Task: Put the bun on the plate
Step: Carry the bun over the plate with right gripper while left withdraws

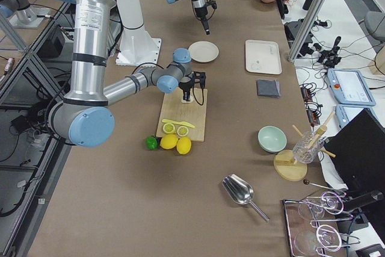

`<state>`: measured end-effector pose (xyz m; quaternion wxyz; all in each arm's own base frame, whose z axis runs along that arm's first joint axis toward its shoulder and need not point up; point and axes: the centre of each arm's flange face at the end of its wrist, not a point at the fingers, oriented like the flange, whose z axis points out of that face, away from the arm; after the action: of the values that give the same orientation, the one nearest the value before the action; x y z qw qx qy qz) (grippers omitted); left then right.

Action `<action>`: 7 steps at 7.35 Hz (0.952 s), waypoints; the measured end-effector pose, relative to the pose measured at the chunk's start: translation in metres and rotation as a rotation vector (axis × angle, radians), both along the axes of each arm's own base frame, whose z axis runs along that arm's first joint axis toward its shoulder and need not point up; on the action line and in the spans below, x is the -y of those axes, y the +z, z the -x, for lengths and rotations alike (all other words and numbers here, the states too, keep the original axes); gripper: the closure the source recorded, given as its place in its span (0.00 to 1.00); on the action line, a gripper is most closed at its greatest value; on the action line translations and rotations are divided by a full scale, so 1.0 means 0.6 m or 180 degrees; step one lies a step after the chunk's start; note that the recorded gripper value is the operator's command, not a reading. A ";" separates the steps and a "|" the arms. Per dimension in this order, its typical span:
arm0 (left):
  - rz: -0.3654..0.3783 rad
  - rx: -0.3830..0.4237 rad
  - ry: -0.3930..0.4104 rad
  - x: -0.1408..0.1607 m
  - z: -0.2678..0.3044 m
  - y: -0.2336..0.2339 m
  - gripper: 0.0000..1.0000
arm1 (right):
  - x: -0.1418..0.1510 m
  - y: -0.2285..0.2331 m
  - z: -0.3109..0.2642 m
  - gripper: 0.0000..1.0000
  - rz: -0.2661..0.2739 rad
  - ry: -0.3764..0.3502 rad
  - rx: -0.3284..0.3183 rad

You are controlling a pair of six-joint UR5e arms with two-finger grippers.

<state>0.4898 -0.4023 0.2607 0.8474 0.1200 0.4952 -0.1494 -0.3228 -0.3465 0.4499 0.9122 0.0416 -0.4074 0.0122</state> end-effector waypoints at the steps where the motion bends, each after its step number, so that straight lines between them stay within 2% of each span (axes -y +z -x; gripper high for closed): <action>1: -0.0183 0.0150 0.0024 0.021 0.038 0.025 0.02 | 0.017 -0.035 0.010 1.00 -0.0014 0.0006 0.0088; 3: -0.0346 0.0398 -0.0003 0.079 0.124 0.081 0.02 | 0.055 -0.146 0.078 1.00 -0.0015 -0.0001 0.0082; 5: -0.0463 0.0562 0.0137 0.131 0.231 0.131 0.02 | 0.050 -0.278 0.194 1.00 -0.0041 0.0011 0.0034; 7: -0.0586 0.0784 0.0171 0.159 0.322 0.185 0.02 | 0.047 -0.361 0.301 1.00 -0.0100 0.0054 0.0045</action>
<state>0.2969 -0.4980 0.3715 0.8908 0.2012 0.4021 -0.0648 -0.5037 -0.3744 0.2335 0.9084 0.0592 -0.4136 0.0139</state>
